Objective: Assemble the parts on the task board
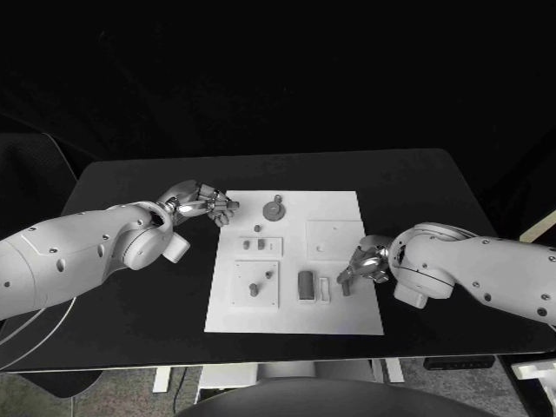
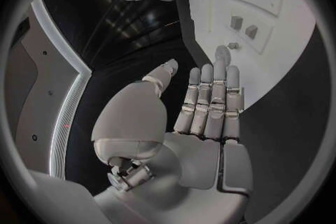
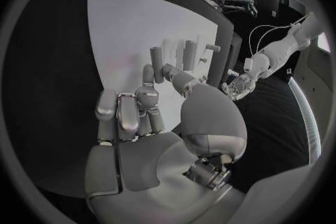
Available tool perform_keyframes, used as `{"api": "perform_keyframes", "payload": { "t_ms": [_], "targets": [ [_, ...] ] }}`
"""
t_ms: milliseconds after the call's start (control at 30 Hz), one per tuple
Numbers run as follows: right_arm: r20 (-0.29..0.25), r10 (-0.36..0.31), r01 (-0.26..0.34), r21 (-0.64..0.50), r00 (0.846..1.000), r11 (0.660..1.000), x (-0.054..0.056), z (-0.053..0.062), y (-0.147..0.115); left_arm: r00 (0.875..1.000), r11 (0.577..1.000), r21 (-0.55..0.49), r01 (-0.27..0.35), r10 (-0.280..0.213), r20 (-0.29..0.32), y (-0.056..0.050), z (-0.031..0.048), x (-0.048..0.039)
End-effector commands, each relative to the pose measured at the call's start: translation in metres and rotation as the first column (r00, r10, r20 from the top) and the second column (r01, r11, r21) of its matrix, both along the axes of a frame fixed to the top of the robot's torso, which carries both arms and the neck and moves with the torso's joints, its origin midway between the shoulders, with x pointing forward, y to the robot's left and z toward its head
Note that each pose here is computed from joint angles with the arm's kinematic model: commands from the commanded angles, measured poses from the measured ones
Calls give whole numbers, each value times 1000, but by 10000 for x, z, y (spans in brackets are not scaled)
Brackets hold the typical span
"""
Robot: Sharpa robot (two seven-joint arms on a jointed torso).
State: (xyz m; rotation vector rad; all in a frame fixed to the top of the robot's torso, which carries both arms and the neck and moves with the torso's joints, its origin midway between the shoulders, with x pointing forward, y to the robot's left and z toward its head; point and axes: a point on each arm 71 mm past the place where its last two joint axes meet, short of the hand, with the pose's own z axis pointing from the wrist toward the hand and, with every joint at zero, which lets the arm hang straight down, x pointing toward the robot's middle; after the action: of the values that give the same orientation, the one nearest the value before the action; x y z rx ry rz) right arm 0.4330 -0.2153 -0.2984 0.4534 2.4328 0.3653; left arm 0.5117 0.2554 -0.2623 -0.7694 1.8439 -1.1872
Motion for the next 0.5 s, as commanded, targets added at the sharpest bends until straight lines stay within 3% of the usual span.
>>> {"api": "perform_keyframes", "payload": {
  "t_ms": [33, 500],
  "targets": [
    [-22, -22, 23, 46, 1000, 999, -2, -7, 86, 1000, 1000, -7, 22, -22, -9, -34, -1, -6],
    [-49, 23, -20, 66, 999, 998, 16, -46, 299, 1000, 1000, -4, 25, -25, -15, -35, -6, -10]
  ]
}}
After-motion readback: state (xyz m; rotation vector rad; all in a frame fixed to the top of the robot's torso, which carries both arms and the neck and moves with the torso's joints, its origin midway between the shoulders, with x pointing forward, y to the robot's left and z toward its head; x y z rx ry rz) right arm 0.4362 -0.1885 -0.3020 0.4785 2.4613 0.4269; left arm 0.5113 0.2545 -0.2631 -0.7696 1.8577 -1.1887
